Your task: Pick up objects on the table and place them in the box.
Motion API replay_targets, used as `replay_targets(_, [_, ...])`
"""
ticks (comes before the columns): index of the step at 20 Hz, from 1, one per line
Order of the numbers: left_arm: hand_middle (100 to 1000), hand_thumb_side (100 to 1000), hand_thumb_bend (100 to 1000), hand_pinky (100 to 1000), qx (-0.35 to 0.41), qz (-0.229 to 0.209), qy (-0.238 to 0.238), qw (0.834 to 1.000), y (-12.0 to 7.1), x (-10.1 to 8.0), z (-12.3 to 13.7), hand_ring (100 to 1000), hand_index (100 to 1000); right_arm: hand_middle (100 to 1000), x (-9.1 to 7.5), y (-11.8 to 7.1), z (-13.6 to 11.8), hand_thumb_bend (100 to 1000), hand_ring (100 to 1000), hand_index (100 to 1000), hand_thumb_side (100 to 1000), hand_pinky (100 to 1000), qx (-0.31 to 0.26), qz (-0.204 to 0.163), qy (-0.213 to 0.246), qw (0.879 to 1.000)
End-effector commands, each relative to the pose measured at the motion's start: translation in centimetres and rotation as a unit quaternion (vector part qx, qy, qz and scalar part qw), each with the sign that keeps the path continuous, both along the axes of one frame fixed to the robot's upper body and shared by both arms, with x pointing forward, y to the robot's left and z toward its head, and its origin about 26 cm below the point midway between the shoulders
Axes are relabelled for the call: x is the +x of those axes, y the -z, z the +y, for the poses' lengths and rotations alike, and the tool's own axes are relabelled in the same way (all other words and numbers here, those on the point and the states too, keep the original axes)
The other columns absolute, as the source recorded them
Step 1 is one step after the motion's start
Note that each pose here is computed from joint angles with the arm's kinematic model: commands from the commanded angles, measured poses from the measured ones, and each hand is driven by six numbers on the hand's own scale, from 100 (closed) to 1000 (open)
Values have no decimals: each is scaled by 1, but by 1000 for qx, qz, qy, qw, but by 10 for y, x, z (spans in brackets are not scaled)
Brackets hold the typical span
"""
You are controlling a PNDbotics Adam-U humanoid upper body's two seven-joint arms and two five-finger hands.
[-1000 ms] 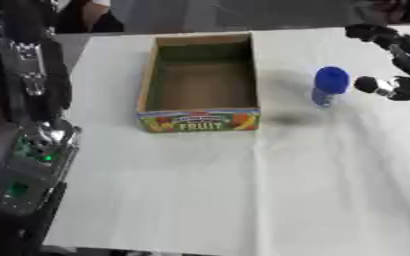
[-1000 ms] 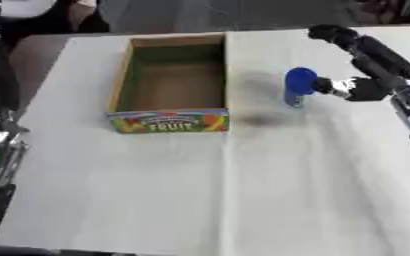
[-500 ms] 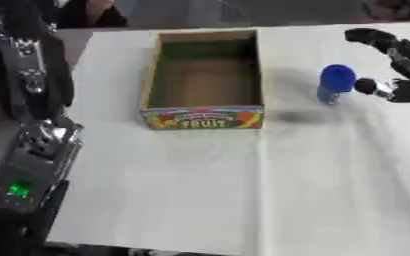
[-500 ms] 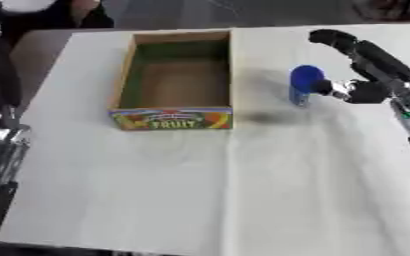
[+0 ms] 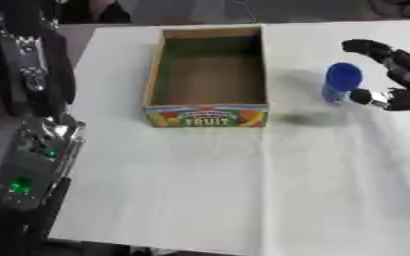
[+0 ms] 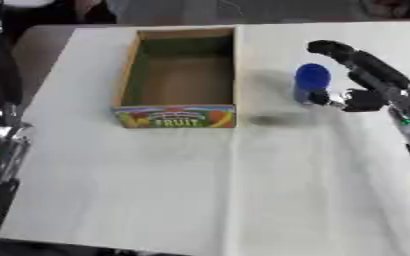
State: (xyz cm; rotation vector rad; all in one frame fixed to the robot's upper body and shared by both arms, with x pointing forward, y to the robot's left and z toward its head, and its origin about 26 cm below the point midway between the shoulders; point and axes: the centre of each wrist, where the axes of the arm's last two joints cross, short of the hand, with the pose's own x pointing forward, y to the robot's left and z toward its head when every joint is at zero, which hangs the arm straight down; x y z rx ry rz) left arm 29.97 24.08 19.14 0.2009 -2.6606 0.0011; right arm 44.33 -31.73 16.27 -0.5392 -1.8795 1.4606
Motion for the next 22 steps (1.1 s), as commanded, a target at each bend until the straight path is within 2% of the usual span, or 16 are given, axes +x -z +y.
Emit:
replay_targets(1, [927, 828, 426, 884, -2, -17, 7, 1000, -9, -1, -2, 741, 896, 978, 1, -15, -8, 735, 987, 983, 925, 993, -16, -16, 7, 1000])
replay_targets(7, [927, 828, 426, 885, -3, -23, 13, 1000, -12, 0, -5, 741, 896, 971, 0, -24, -12, 719, 984, 979, 921, 994, -40, -27, 13, 999])
replay_targets(12, [928, 827, 426, 885, -3, -28, 17, 999, -15, 1, -6, 741, 895, 968, -3, -43, -21, 711, 981, 976, 923, 995, -59, -41, 15, 997])
replay_targets(22, [929, 829, 421, 886, 2, -35, 26, 999, -20, 2, -9, 740, 888, 963, -6, -67, -32, 700, 974, 975, 927, 996, -75, -41, 29, 996])
